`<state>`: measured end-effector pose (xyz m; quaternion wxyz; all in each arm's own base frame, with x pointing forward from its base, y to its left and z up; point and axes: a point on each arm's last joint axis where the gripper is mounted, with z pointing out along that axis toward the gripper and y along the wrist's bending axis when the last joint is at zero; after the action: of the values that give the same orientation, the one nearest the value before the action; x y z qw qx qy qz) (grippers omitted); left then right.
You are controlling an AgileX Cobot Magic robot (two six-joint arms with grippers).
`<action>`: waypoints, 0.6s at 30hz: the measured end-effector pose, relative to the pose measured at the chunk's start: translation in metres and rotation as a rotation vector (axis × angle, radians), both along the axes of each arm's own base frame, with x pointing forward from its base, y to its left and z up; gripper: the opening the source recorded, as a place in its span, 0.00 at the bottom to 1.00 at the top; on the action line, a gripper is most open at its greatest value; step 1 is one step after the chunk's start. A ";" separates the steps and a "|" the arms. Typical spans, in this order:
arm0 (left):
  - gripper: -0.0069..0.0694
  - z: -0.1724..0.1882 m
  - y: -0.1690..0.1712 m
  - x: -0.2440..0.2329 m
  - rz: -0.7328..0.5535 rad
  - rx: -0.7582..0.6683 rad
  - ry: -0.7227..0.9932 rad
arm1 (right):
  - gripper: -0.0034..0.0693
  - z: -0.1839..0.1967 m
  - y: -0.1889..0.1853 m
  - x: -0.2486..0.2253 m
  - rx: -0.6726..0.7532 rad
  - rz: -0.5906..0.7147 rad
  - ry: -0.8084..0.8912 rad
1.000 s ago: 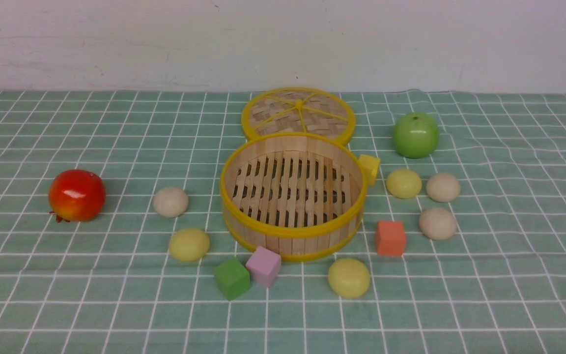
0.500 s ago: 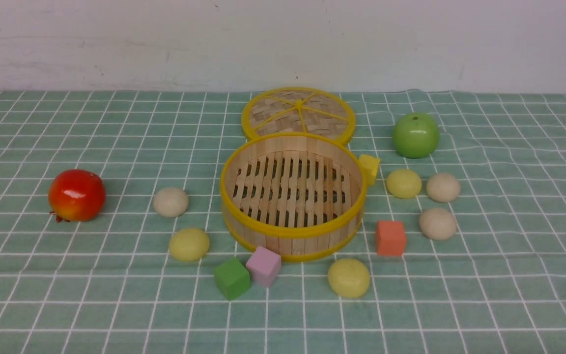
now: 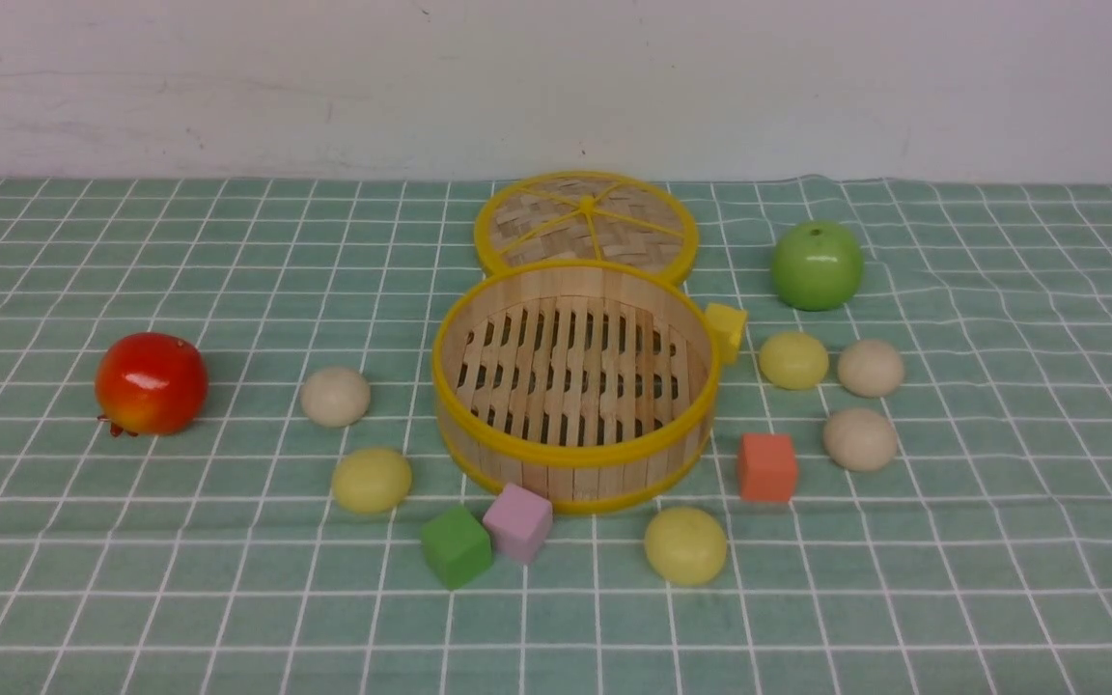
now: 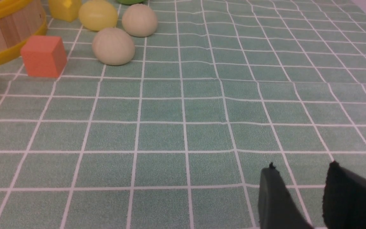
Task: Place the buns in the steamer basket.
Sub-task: Use the left arm to grab a steamed stuffed bun
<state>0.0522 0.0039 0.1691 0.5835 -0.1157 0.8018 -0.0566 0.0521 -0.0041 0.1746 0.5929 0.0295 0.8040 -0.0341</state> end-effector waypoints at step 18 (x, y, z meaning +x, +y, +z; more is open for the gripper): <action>0.40 0.036 -0.004 0.004 -0.029 -0.118 -0.408 | 0.38 0.000 0.000 0.000 0.000 0.000 0.000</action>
<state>0.0566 0.0001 0.2055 0.7251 -0.1244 0.6639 -0.1338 0.0521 -0.0041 0.1746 0.5929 0.0295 0.8040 -0.0341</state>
